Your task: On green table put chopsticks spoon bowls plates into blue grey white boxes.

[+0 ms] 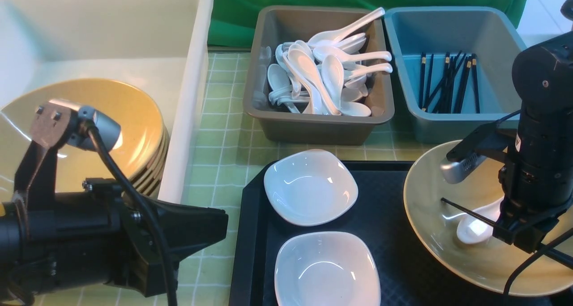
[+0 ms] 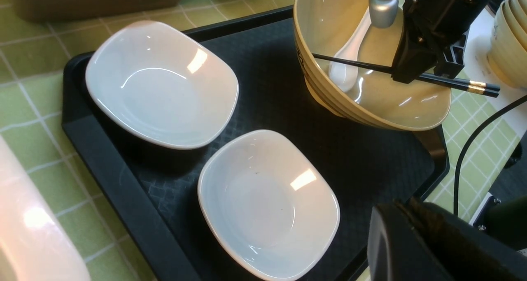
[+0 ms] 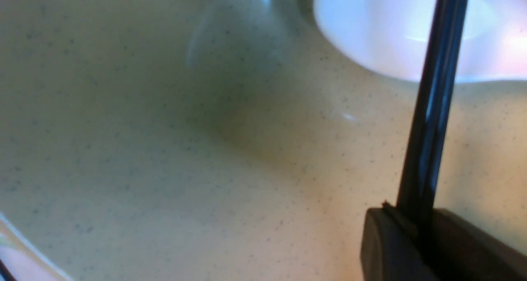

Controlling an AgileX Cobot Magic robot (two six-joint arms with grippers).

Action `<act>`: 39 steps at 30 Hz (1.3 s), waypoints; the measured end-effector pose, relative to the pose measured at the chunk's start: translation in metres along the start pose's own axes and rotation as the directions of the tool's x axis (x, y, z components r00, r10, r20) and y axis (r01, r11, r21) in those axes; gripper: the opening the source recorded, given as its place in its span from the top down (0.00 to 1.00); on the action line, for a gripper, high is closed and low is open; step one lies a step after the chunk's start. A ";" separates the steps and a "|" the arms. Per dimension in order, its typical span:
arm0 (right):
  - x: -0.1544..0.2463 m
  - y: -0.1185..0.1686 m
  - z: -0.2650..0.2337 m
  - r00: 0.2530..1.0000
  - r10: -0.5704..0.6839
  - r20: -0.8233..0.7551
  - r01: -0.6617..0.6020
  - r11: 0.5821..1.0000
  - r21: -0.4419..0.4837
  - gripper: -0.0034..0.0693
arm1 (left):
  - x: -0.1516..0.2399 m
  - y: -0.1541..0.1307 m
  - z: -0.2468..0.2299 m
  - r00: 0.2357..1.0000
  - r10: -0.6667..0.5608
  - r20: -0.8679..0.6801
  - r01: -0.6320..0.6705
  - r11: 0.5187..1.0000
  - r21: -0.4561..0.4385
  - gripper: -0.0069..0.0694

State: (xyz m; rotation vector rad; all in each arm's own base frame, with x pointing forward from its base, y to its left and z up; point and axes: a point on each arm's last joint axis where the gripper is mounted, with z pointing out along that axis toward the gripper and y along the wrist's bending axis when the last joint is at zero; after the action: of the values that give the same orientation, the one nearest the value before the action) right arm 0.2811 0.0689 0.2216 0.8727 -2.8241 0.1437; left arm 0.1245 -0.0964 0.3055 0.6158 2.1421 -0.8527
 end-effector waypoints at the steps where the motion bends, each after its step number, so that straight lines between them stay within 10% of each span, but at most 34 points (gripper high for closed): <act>1: 0.001 0.000 -0.001 1.000 0.001 0.004 -0.001 1.000 0.000 0.80 | 0.000 0.000 0.000 1.000 0.000 0.000 0.000 1.000 0.000 0.91; 16: 0.016 -0.022 -0.076 0.942 0.121 0.314 -0.130 0.991 0.009 0.80 | -0.010 0.007 -0.001 0.994 0.031 0.108 -0.022 0.997 -0.079 0.91; 25: -0.011 -0.078 -0.120 0.618 0.389 0.683 -0.379 0.909 -0.175 0.80 | -0.021 0.003 -0.003 0.961 0.184 0.205 -0.172 0.982 -0.077 0.91; 39: -0.109 -0.147 -0.074 0.302 0.602 0.739 -0.501 0.760 -0.414 0.80 | -0.050 0.000 -0.005 0.907 0.327 0.267 -0.304 0.945 -0.122 0.91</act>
State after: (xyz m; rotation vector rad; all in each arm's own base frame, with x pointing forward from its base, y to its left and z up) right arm 0.4633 0.0182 0.2774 -0.2997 -3.8871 -0.5155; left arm 0.1533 -0.1003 0.3468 0.7292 1.7467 -0.6325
